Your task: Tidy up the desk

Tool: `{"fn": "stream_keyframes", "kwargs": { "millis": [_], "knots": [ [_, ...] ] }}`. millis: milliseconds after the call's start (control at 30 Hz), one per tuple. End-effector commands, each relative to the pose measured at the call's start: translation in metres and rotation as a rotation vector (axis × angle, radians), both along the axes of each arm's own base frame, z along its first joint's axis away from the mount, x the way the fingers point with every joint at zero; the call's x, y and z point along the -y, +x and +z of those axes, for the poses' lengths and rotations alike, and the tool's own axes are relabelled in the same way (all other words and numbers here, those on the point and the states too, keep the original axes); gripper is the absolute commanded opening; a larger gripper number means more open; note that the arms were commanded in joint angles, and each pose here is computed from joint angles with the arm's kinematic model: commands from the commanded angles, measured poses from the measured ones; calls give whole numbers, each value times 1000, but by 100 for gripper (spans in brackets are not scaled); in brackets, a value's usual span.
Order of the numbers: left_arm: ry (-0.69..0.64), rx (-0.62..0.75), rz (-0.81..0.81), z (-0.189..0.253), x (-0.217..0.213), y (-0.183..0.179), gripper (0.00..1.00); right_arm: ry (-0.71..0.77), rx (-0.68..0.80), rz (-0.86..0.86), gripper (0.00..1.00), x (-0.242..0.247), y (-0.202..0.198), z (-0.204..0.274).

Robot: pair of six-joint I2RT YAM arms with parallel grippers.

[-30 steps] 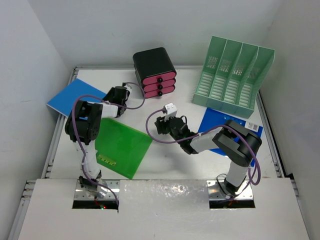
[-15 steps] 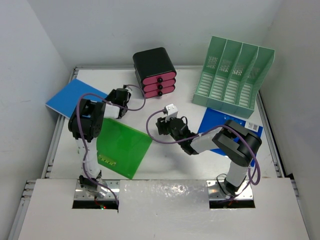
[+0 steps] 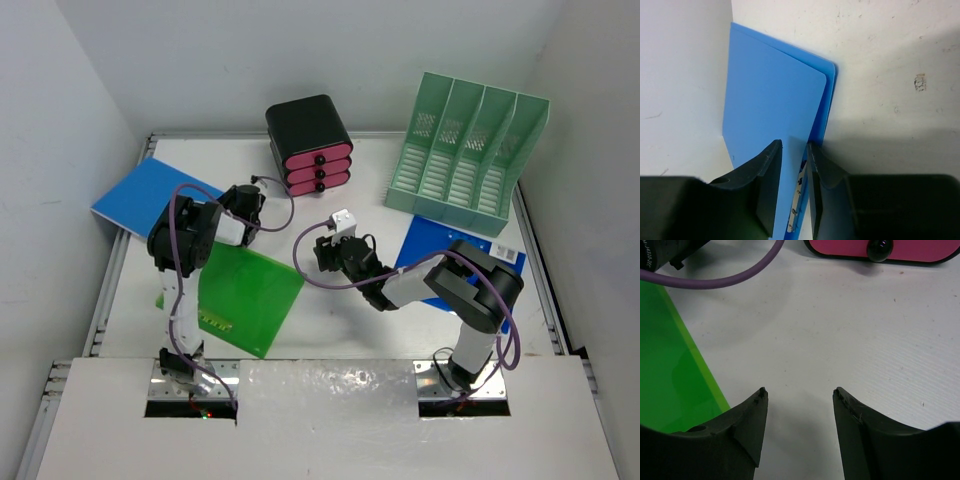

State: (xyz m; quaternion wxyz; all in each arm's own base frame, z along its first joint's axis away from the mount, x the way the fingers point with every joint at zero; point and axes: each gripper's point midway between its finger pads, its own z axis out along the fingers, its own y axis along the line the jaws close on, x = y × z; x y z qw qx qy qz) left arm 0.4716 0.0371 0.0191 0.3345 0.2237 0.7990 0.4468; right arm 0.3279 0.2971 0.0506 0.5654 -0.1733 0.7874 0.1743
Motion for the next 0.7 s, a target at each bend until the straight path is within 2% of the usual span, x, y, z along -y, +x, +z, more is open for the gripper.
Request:
{"fn": "stream_keyframes", "kwargs": {
  "millis": [0,33,67,133,200,367,500,667],
  "knots": [
    [62,48,27,11,-7,6,25,49,54,-3,54,-4,6,18],
    [68,47,31,11,-9,6,26,46,54,-4,54,-4,6,18],
    [71,52,39,11,-12,7,38,45,55,-3,54,-3,5,19],
    [71,68,51,17,-19,10,46,41,56,-4,54,-2,5,19],
    [58,69,62,19,-25,13,46,36,57,-3,54,-1,4,19],
    [14,35,46,11,-26,17,25,37,58,1,54,-2,5,19],
    [-7,5,33,1,-23,19,0,36,56,5,54,-3,4,18],
    [-39,18,26,6,-20,20,0,24,60,2,54,1,2,20]
  ]
}}
